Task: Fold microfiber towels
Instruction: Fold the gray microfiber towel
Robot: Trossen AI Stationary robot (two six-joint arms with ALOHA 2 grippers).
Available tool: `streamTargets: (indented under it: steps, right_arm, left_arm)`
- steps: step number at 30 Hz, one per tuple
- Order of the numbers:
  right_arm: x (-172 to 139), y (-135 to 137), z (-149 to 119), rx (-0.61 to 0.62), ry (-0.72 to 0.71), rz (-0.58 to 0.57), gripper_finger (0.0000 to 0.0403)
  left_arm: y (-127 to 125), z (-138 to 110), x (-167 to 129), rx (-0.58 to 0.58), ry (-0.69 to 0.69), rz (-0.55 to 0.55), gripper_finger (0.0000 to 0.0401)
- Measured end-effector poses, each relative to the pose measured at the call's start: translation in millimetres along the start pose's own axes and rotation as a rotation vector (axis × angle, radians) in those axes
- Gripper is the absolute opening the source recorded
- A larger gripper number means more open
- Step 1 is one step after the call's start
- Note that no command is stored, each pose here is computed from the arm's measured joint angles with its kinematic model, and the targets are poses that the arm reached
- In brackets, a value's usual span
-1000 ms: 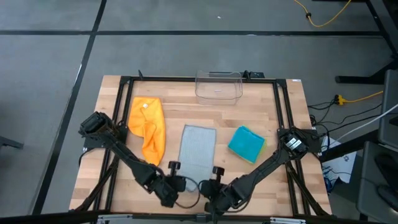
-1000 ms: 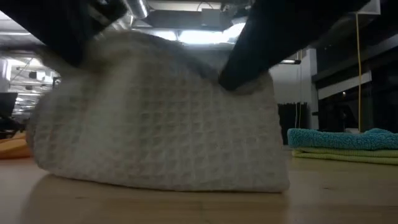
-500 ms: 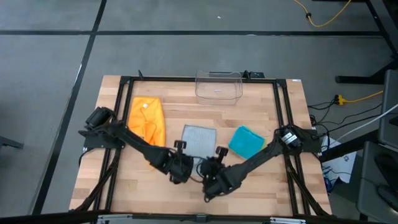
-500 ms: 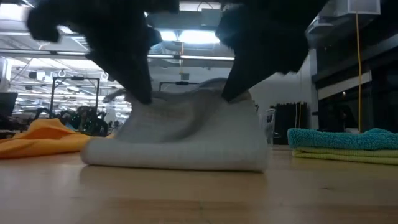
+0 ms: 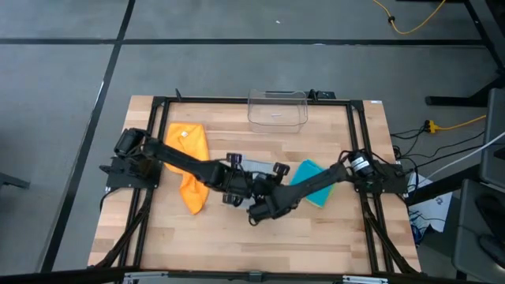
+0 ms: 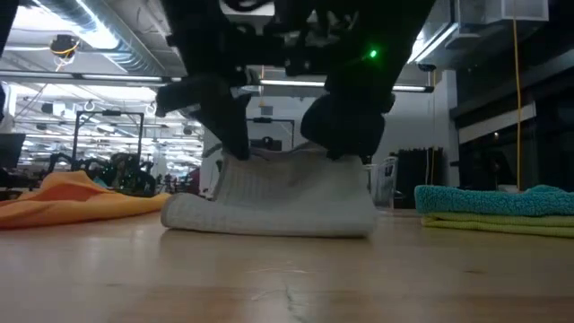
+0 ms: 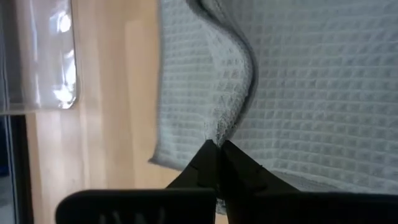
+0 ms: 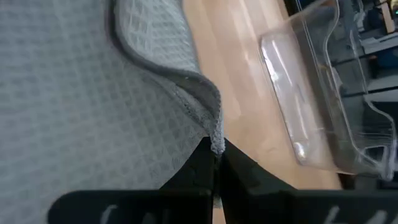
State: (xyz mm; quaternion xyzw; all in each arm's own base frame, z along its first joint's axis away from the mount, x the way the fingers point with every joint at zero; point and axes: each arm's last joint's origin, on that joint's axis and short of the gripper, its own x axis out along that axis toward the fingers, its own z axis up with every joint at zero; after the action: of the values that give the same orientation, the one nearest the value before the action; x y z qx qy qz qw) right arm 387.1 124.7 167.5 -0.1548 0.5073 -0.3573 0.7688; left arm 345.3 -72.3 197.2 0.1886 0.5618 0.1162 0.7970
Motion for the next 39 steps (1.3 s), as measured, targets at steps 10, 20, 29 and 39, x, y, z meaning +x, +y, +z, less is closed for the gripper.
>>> streamTargets:
  steps: [10, 20, 29, 39]
  right_arm:
    - [29, -13, -1, 0.015, 0.079, -0.029, 0.0107]
    - [24, -18, 1, 0.000, 0.102, -0.039, 0.0154]
    - [-29, -18, 2, 0.013, 0.210, 0.077, 0.0155]
    - [-102, 31, -28, -0.153, 0.273, 0.525, 0.0156]
  left_arm:
    - [30, -2, 16, -0.109, 0.056, 0.002, 0.0047]
    - [30, -5, 13, -0.129, 0.081, 0.003, 0.0101]
    - [21, -20, -40, -0.232, 0.071, -0.064, 0.0101]
    - [-37, -30, -85, -0.144, 0.000, -0.277, 0.0099]
